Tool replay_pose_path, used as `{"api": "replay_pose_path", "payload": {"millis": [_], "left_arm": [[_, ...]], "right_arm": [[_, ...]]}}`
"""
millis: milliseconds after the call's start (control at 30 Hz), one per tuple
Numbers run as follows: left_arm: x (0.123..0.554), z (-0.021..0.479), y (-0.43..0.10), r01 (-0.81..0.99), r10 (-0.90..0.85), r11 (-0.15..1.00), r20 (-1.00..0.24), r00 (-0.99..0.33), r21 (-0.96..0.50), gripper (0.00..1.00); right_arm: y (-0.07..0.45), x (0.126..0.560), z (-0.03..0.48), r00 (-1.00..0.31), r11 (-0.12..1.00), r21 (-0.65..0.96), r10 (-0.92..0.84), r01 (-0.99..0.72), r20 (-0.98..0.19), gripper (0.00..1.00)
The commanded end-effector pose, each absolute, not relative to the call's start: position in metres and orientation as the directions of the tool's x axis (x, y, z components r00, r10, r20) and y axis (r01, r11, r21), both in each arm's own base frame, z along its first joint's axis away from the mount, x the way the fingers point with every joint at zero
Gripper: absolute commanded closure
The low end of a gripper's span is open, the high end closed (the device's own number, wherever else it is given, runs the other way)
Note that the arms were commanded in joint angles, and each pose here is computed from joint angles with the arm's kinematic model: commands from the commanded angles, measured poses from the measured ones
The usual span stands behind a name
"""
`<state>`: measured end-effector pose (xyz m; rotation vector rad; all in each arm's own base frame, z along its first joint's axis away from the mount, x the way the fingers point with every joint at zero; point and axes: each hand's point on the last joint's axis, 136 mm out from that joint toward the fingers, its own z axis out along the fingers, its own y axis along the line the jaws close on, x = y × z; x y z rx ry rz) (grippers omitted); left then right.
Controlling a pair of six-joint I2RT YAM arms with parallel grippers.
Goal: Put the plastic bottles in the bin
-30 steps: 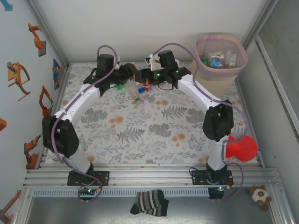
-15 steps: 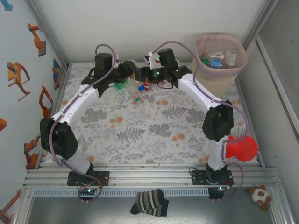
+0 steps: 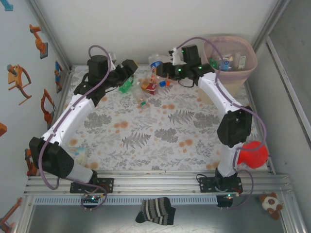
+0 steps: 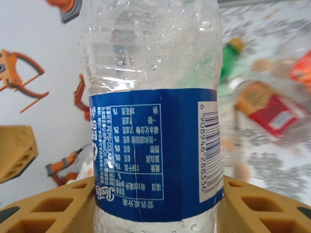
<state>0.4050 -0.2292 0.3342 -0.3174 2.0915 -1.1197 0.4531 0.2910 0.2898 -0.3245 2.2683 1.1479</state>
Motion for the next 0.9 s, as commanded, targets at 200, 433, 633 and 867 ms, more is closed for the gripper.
{"api": "replay_pose_path", "payload": {"millis": [200,433,633,867], "left_arm": [[0.395,0.297,-0.228,0.094,-0.446,0.645,-0.473,-0.760,-0.759,0.25],[0.392,0.291,-0.226,0.085,-0.443,0.651,-0.469,-0.764,-0.754,0.26],[0.393,0.290,-0.226,0.084,-0.443,0.652,-0.468,-0.764,-0.754,0.26],[0.394,0.286,-0.225,0.076,-0.436,0.667,-0.471,-0.767,-0.741,0.27]], "right_arm": [[0.160,0.483,0.376,-0.651,0.728,0.549,0.187,-0.410,-0.735,0.45],[0.072,0.507,0.396,-0.558,0.853,0.446,0.238,-0.273,-0.795,0.45],[0.015,0.530,0.386,-0.511,0.964,0.234,0.141,-0.122,-0.848,0.45],[-0.008,0.554,0.350,-0.553,0.994,0.057,-0.004,-0.093,-0.833,0.45]]}}
